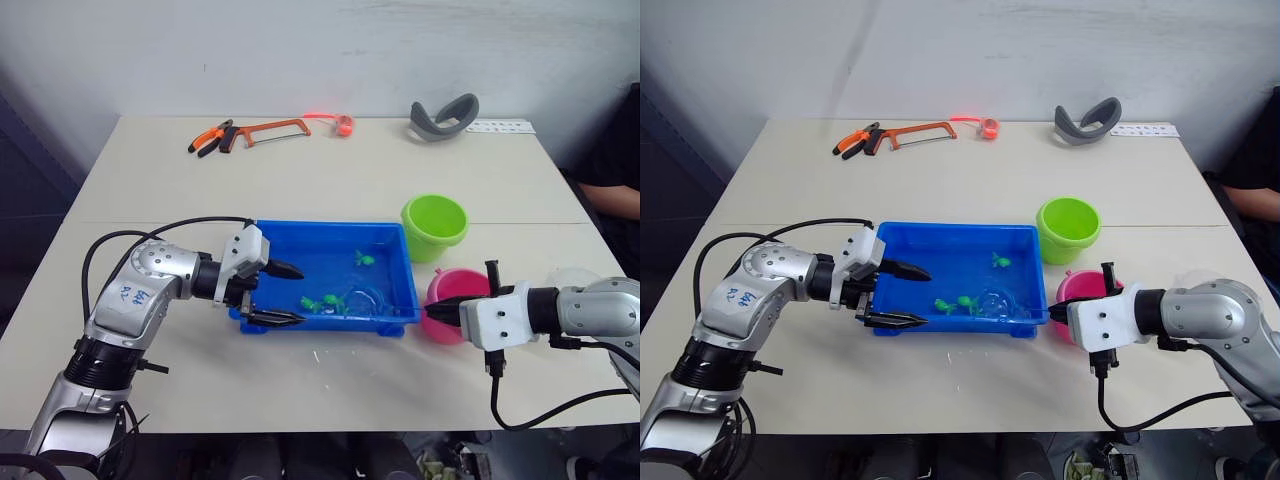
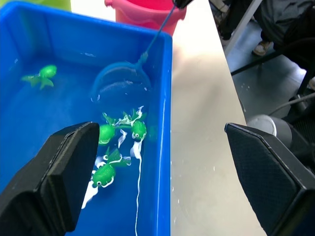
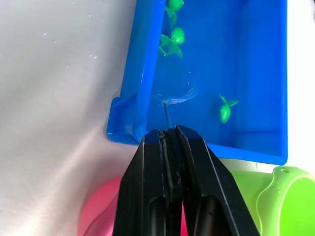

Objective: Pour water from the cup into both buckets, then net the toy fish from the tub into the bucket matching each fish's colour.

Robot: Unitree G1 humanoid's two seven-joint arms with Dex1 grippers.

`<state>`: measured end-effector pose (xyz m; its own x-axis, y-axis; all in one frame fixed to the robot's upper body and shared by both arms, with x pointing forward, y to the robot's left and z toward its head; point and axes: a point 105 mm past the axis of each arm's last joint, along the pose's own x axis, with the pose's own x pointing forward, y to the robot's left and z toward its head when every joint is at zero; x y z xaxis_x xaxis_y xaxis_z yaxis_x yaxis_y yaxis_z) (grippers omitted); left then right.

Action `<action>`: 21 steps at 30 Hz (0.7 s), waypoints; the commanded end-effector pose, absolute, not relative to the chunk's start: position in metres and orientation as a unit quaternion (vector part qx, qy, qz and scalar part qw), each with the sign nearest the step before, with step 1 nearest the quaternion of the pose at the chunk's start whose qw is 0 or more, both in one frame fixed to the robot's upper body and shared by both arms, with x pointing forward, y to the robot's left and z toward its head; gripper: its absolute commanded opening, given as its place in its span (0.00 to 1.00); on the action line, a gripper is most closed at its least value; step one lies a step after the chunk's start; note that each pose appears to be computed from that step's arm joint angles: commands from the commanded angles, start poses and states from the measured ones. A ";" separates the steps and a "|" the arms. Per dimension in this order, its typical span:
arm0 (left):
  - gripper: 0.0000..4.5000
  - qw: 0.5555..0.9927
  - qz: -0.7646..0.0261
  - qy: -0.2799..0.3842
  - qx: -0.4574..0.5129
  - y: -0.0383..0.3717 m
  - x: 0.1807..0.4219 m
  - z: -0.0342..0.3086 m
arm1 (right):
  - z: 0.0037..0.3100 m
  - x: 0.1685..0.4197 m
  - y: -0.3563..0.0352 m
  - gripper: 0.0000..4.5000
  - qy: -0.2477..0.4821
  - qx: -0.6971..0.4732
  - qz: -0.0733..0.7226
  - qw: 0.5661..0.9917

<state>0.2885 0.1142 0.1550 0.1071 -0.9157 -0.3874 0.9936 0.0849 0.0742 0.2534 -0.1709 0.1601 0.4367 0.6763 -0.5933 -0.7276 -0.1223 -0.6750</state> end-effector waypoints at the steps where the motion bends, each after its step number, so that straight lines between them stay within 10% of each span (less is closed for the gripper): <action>1: 0.99 0.718 -0.664 0.110 0.179 0.114 0.284 0.160 | 0.176 0.260 -0.163 0.00 -0.001 -0.484 0.512 0.710; 18: 0.99 0.715 -0.662 0.115 0.195 0.116 0.286 0.157 | 0.188 0.265 -0.169 0.00 0.007 -0.520 0.487 0.702; 21: 0.99 0.717 -0.660 0.111 0.192 0.116 0.288 0.160 | 0.194 0.266 -0.167 0.00 0.019 -0.446 0.479 0.756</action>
